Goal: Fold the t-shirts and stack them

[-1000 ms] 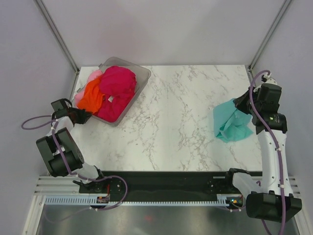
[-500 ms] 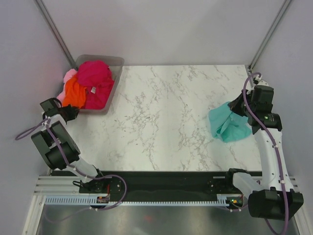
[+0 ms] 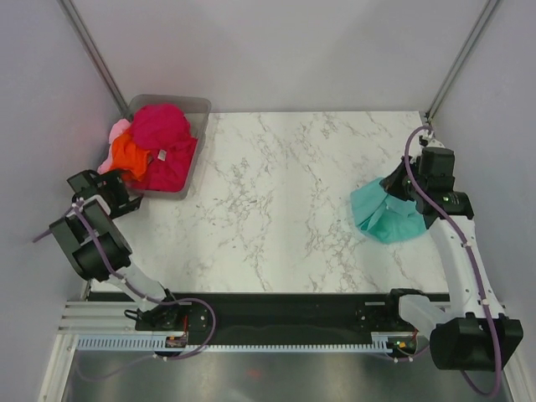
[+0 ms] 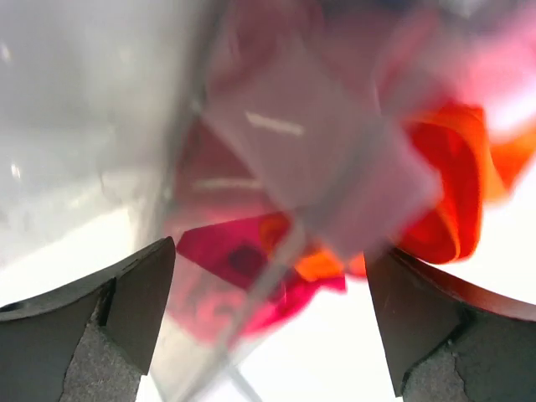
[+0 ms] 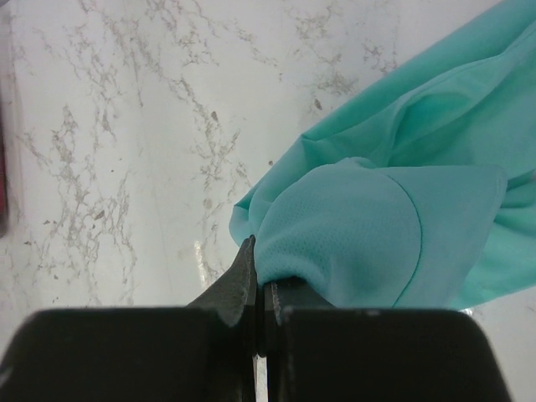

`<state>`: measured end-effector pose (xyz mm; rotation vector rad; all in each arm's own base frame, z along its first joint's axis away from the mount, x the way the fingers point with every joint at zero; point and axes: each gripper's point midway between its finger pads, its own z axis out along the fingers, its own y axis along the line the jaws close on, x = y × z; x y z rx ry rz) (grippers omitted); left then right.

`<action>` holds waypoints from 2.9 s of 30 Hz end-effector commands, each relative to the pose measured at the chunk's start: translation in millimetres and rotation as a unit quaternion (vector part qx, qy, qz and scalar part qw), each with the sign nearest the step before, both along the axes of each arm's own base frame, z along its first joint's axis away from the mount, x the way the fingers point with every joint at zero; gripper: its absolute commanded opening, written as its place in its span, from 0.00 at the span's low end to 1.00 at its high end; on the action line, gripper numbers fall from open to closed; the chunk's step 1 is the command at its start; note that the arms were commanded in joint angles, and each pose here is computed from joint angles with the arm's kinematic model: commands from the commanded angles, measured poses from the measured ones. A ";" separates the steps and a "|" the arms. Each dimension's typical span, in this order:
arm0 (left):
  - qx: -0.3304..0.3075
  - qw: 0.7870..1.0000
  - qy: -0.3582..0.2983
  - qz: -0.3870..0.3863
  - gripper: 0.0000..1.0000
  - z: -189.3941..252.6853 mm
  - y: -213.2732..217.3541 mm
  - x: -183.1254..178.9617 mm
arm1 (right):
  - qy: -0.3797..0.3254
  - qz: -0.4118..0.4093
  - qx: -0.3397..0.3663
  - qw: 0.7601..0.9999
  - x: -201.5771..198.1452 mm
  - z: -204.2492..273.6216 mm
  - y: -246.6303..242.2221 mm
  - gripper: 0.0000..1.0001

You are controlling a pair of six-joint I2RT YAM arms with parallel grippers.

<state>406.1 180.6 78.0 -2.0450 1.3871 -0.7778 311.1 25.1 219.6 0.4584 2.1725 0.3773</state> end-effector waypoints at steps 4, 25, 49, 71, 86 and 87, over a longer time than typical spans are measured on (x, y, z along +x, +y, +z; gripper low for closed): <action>0.080 0.987 -0.069 -0.121 1.00 80.6 -54.5 -39.7 | -0.083 0.089 0.023 0.992 16.0 74.8 70.3 0.00; 0.383 0.873 -0.105 -0.282 0.98 163.5 -158.2 -168.9 | -0.121 -0.106 -0.141 0.977 -32.2 137.9 30.1 0.98; 0.310 0.836 0.003 -0.452 0.90 47.5 -226.2 -169.2 | 0.065 0.059 -0.052 0.995 -42.8 -59.1 129.7 0.98; 0.403 0.698 -0.077 -0.587 0.86 80.8 -325.3 9.0 | 0.075 -0.024 -0.091 0.993 4.7 -71.0 46.0 0.98; 0.355 0.650 -0.108 -0.663 0.82 -13.4 -402.8 197.4 | 0.071 0.066 -0.012 0.995 -13.6 -66.3 79.4 0.98; 0.351 0.650 -0.111 -0.665 0.82 -16.2 -406.7 198.5 | 0.063 0.067 -0.013 0.996 -16.1 -62.1 78.8 0.98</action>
